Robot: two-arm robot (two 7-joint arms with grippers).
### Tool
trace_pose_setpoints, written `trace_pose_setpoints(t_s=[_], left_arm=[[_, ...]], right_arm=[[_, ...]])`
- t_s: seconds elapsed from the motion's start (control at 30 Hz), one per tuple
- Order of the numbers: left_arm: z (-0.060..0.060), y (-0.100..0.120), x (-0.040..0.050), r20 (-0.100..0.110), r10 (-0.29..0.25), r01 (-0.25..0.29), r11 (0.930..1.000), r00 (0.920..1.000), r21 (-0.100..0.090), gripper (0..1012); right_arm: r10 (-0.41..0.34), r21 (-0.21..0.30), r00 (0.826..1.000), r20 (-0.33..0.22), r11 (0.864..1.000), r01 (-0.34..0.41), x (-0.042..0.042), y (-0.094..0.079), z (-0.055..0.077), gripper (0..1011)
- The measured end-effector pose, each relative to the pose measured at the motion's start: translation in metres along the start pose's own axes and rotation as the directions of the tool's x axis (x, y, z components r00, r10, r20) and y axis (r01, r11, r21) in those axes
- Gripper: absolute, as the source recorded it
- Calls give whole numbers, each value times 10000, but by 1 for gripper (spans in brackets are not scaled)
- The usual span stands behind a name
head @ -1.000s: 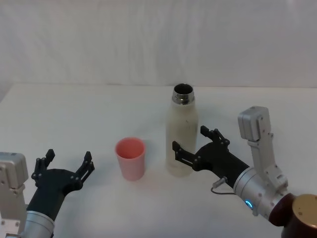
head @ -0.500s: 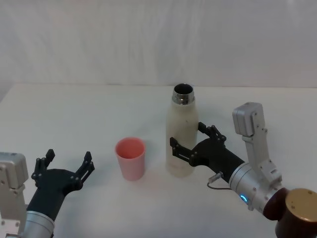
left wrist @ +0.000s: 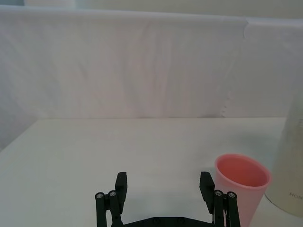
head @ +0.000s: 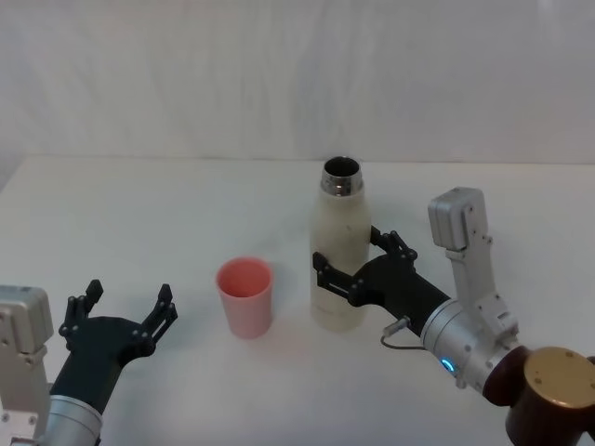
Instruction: Grasp the thermos with one hand and pour water into the cup lid.
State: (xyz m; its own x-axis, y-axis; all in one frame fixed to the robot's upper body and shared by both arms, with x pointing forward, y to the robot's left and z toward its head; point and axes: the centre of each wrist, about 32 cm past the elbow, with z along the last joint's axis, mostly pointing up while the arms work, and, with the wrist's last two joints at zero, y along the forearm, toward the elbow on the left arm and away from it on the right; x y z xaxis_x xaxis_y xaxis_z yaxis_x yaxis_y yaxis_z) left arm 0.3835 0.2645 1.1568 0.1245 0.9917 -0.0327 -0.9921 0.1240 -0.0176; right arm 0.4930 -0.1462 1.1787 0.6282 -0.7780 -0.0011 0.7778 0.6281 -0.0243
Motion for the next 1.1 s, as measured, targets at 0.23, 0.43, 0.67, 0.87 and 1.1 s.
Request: trace_pose_setpoints(t_s=[0.23, 0.43, 0.67, 0.87, 1.1], left_arm=[[0, 0, 0, 1, 0, 0, 10000, 10000, -1, 1001], [0, 0, 0, 1, 0, 0, 10000, 10000, 0, 1001], [0, 0, 0, 1, 0, 0, 10000, 10000, 0, 1001], [0, 0, 0, 1, 0, 0, 10000, 10000, 0, 1001], [0, 0, 0, 1, -1, 1, 10000, 10000, 0, 1001]], right_arm=[[-10, -48, 9999, 122, 10000, 11, -13, 48, -3, 1001], [-64, -83, 9998, 203, 9999, 65, -5, 73, -4, 1001], [-133, -66, 9996, 240, 9999, 135, 10, 94, 7, 1001], [-164, -30, 9996, 215, 9999, 165, 6, 104, 15, 1001], [-168, -35, 9996, 219, 9999, 168, 7, 103, 15, 1001]])
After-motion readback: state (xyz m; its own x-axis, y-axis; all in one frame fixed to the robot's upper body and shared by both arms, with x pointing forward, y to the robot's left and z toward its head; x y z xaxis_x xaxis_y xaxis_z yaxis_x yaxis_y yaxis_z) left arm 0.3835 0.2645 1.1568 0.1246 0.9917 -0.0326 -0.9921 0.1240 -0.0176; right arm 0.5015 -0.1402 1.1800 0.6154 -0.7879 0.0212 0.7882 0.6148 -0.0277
